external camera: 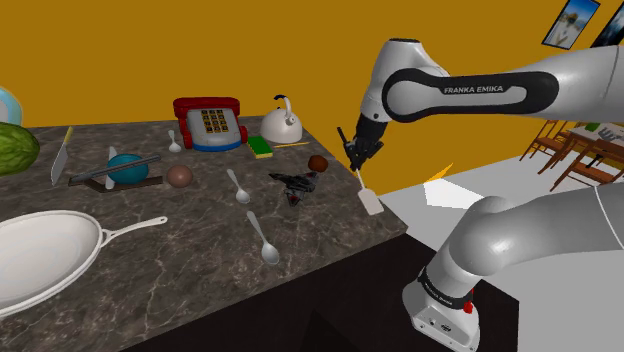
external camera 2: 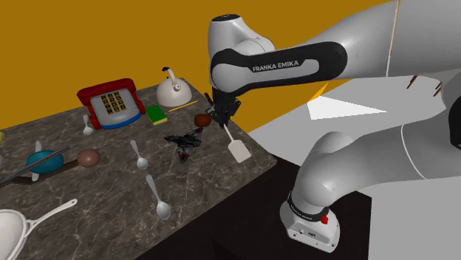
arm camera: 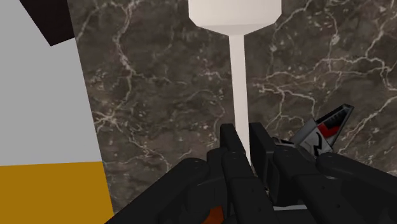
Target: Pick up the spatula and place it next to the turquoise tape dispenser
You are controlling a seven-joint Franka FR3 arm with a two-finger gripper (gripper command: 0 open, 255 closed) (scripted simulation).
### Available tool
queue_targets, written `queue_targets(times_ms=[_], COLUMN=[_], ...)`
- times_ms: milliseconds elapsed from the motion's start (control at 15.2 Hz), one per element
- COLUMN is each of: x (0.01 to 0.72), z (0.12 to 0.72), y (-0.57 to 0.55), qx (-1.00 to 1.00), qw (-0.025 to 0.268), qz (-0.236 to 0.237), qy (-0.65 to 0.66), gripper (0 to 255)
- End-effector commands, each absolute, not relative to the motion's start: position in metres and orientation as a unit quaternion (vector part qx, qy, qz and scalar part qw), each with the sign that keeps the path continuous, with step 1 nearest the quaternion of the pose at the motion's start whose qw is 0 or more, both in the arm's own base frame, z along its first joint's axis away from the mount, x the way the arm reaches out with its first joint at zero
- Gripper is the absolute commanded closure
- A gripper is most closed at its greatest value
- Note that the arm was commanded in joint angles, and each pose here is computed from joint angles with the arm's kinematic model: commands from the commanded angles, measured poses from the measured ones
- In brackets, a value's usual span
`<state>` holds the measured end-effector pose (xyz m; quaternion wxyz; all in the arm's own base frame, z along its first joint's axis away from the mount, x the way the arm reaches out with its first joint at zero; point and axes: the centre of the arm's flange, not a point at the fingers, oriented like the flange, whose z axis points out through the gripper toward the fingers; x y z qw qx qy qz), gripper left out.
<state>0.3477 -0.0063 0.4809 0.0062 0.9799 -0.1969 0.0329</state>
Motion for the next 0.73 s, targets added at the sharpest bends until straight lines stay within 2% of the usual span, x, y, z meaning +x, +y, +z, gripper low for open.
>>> queue_targets(times_ms=[0, 264, 660], x=[0.348, 0.348, 0.383], z=[0.492, 0.509, 0.509], y=[-0.007, -0.007, 0.064], qx=[0.980, 0.980, 0.980], qw=[0.006, 0.006, 0.006], qz=[0.033, 0.033, 0.033], qy=[-0.197, -0.197, -0.197], gripper=[255, 255, 255])
